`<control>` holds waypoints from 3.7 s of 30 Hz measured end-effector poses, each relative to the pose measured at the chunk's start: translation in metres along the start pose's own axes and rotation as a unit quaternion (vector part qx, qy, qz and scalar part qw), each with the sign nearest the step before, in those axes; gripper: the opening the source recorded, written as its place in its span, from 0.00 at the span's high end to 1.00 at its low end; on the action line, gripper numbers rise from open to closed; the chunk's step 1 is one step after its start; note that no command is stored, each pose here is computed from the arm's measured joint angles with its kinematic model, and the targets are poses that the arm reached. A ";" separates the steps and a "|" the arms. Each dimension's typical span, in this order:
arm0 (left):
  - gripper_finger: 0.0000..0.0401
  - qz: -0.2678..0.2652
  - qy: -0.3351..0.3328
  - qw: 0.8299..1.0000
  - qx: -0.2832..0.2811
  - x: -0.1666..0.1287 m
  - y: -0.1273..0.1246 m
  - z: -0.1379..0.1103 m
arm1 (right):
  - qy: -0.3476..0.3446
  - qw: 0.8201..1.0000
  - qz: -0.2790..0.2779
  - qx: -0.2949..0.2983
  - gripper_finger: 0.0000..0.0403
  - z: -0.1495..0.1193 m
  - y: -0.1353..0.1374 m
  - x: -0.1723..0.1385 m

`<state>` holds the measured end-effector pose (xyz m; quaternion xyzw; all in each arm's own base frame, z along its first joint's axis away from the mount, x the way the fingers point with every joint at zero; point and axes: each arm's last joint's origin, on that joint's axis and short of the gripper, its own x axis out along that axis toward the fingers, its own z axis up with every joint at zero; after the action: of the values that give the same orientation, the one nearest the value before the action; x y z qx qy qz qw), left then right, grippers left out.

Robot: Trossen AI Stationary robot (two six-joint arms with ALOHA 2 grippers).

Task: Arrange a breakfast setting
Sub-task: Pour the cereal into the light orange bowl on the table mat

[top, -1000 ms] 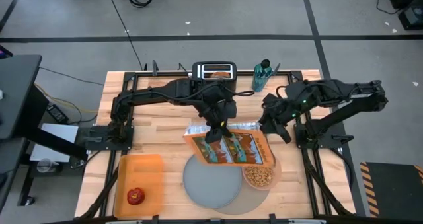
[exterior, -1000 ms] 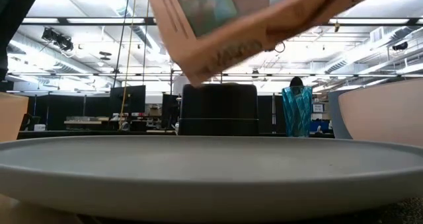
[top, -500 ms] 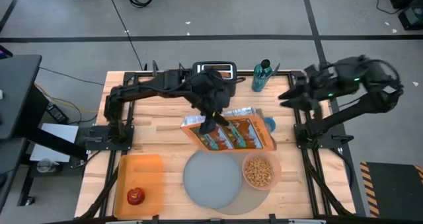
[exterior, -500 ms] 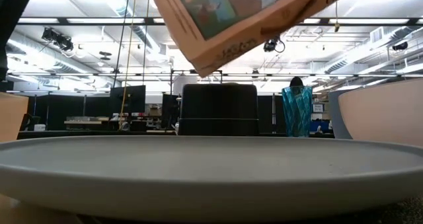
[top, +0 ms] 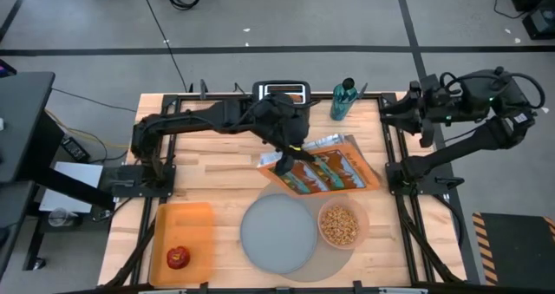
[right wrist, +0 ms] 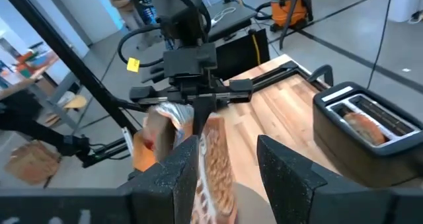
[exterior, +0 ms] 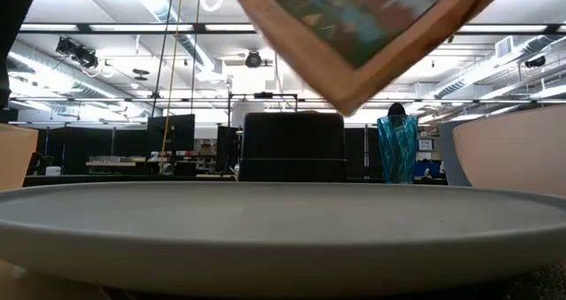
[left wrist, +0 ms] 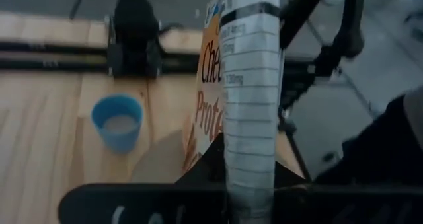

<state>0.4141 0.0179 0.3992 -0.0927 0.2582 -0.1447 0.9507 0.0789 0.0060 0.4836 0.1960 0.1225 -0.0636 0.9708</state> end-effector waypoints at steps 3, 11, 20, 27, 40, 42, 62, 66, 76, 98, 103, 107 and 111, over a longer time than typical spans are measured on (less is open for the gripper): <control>0.98 0.000 -0.039 0.999 -0.006 -0.001 0.000 -0.006 | -0.003 1.000 -0.010 -0.012 0.60 0.000 0.000 0.001; 0.99 0.057 -0.144 0.986 -0.060 -0.023 0.000 -0.045 | -0.013 0.997 -0.061 -0.050 0.60 -0.001 -0.004 0.001; 0.99 0.187 -0.216 0.954 -0.093 -0.063 -0.019 -0.081 | -0.013 0.996 -0.072 -0.058 0.60 -0.006 -0.003 0.018; 0.99 0.269 -0.240 0.925 -0.124 -0.096 -0.024 -0.111 | -0.011 0.995 -0.071 -0.063 0.60 -0.009 -0.003 0.024; 0.98 0.412 -0.297 0.843 -0.175 -0.143 -0.045 -0.171 | 0.005 0.997 -0.053 -0.052 0.60 -0.011 -0.001 0.030; 0.98 0.440 -0.296 0.830 -0.174 -0.151 -0.048 -0.174 | 0.005 0.997 -0.053 -0.053 0.60 -0.011 -0.001 0.030; 0.97 0.715 -0.222 0.632 -0.200 -0.191 -0.026 -0.237 | 0.040 0.994 -0.057 -0.086 0.60 -0.013 0.005 0.056; 0.97 0.733 -0.230 0.605 -0.209 -0.189 -0.018 -0.248 | 0.036 0.993 -0.055 -0.094 0.60 -0.012 0.008 0.062; 0.97 0.736 -0.244 0.591 -0.221 -0.168 -0.003 -0.281 | 0.033 0.996 -0.036 -0.072 0.60 -0.010 0.011 0.067; 0.97 0.803 -0.226 0.516 -0.192 -0.164 0.017 -0.340 | 0.029 0.999 -0.041 -0.009 0.60 -0.005 0.004 0.073; 0.97 0.811 -0.203 0.519 -0.178 -0.164 0.017 -0.344 | 0.023 0.999 -0.031 0.004 0.60 -0.004 0.005 0.075; 0.97 0.818 -0.175 0.525 -0.160 -0.164 0.017 -0.344 | 0.027 0.999 -0.032 0.005 0.60 -0.004 0.006 0.078; 0.95 0.818 -0.168 0.527 -0.157 -0.164 0.017 -0.344 | 0.031 0.999 -0.034 0.005 0.60 -0.005 0.006 0.083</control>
<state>0.1049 0.0519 0.1787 -0.0112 0.0748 0.7578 0.6480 0.1585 0.0074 0.4602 0.1985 0.1584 -0.0908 0.9630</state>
